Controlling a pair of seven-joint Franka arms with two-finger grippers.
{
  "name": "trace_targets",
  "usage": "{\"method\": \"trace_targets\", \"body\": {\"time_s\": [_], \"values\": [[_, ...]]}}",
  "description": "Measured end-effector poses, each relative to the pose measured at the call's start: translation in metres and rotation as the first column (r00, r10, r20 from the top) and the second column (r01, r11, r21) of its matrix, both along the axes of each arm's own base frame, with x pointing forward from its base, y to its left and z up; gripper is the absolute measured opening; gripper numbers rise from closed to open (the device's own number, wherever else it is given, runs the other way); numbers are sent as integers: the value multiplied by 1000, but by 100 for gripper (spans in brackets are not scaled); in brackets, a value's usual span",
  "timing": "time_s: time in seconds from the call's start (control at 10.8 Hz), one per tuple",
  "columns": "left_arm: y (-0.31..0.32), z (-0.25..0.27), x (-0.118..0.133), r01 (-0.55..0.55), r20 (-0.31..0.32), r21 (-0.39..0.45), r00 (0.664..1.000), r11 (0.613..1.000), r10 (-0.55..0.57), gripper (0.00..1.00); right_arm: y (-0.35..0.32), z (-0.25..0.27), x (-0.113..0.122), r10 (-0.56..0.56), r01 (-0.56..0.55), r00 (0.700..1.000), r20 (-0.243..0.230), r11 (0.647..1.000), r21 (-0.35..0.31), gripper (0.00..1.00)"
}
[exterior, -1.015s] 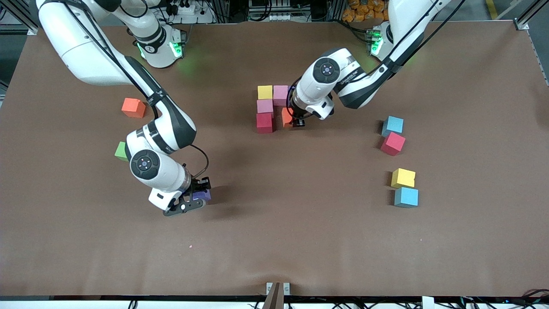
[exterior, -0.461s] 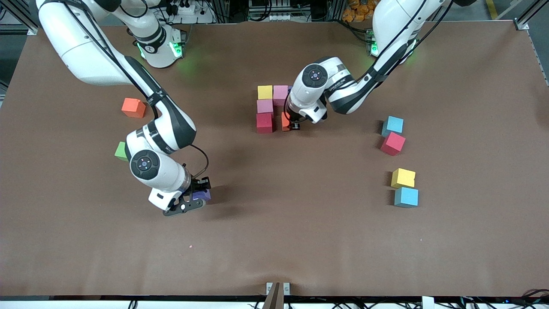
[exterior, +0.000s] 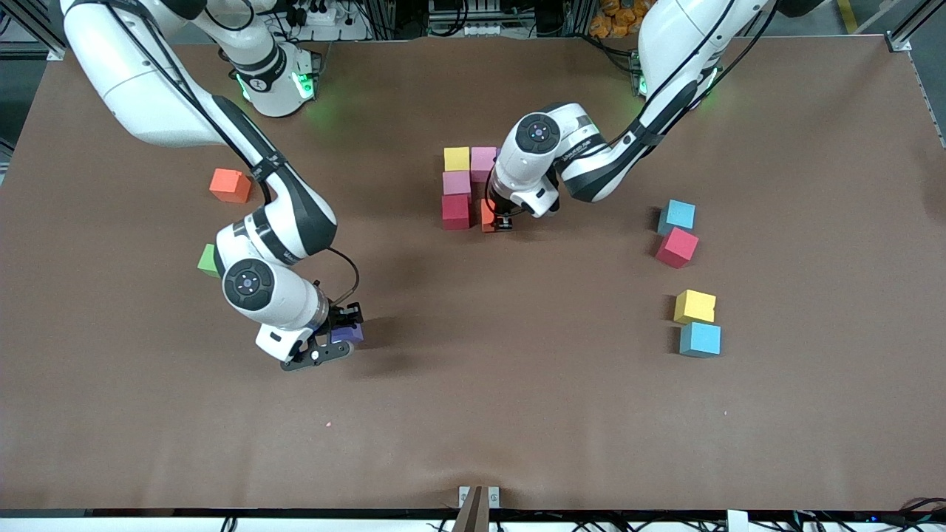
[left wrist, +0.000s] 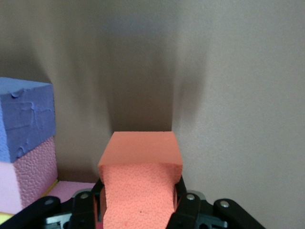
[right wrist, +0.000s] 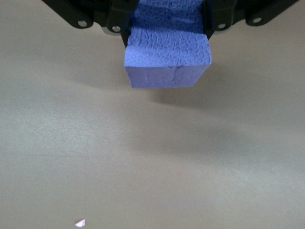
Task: Arrange 11 blocks into digit 3
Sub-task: 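Place the orange cube beside the red cube with the left gripper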
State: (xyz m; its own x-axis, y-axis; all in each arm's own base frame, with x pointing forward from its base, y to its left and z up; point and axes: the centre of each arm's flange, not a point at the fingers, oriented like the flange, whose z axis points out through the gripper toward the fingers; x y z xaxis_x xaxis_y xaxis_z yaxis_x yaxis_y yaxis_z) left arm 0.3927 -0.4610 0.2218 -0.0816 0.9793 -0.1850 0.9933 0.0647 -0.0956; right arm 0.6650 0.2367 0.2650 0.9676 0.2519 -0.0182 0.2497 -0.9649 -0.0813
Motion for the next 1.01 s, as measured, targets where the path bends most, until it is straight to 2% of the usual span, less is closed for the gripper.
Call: {"method": "trace_targets", "body": {"time_s": [1.01], "values": [[-26,-12,-13,42,-5,-3,999,999,-42,55,1,10,0,-2,2,1000,7,1000,9,52]]}}
